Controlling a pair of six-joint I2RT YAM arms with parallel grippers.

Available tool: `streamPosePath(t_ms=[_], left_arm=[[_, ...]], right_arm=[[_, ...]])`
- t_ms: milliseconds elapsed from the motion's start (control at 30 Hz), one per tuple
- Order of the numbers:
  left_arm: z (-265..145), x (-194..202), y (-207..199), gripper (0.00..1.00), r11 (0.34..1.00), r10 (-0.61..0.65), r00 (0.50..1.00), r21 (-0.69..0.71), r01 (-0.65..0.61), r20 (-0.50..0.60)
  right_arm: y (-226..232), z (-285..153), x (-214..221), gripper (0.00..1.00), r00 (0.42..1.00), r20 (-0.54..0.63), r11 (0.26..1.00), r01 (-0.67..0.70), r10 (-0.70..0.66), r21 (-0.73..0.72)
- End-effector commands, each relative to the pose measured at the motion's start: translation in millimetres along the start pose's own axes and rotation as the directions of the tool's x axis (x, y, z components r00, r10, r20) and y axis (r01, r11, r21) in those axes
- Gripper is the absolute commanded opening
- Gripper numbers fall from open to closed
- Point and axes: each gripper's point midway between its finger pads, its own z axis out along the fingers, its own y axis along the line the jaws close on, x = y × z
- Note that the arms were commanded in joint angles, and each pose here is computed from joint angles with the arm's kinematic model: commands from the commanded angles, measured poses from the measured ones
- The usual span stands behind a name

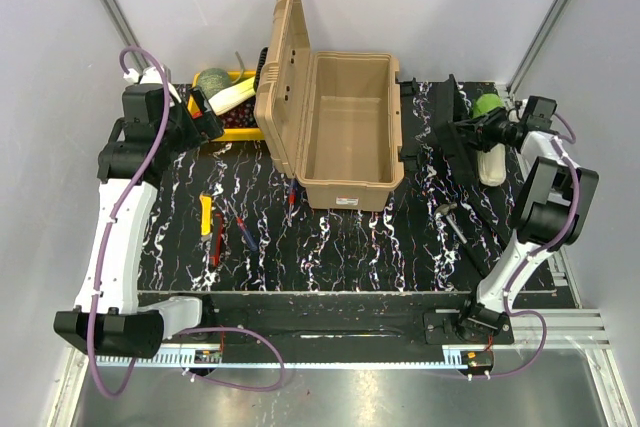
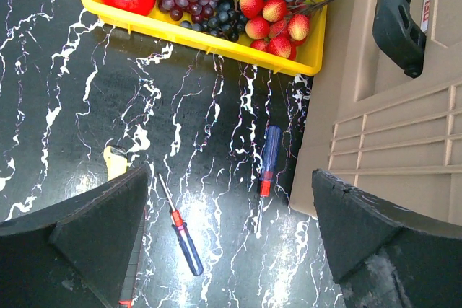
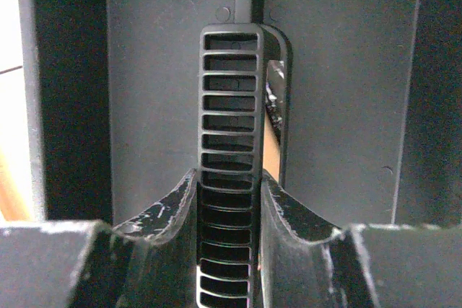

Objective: Pack the tool kit

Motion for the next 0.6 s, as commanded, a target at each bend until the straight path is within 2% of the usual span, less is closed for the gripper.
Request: streamPosePath(t_ms=[0, 300, 567], left_arm=[[-7.0, -26.0, -9.1, 0.99, 1.000, 0.009, 0.997, 0.023, -0.011, 0.082], [-5.3, -25.9, -10.9, 0.99, 1.000, 0.001, 0.997, 0.030, -0.003, 0.076], [-4.3, -28.9, -12.3, 0.99, 0.999, -0.004, 0.997, 0.033, 0.001, 0.081]], right_arm=[[1.8, -7.6, -18.7, 0.00, 0.993, 0.043, 0.993, 0.108, -0.110, 0.040], [-12.4, 11.6, -35.9, 0.00, 0.983, 0.043, 0.982, 0.178, -0.181, 0.064], [-35.5, 40.8, -43.7, 0.00, 0.962, 0.039, 0.946, 0.256, -0.269, 0.197]])
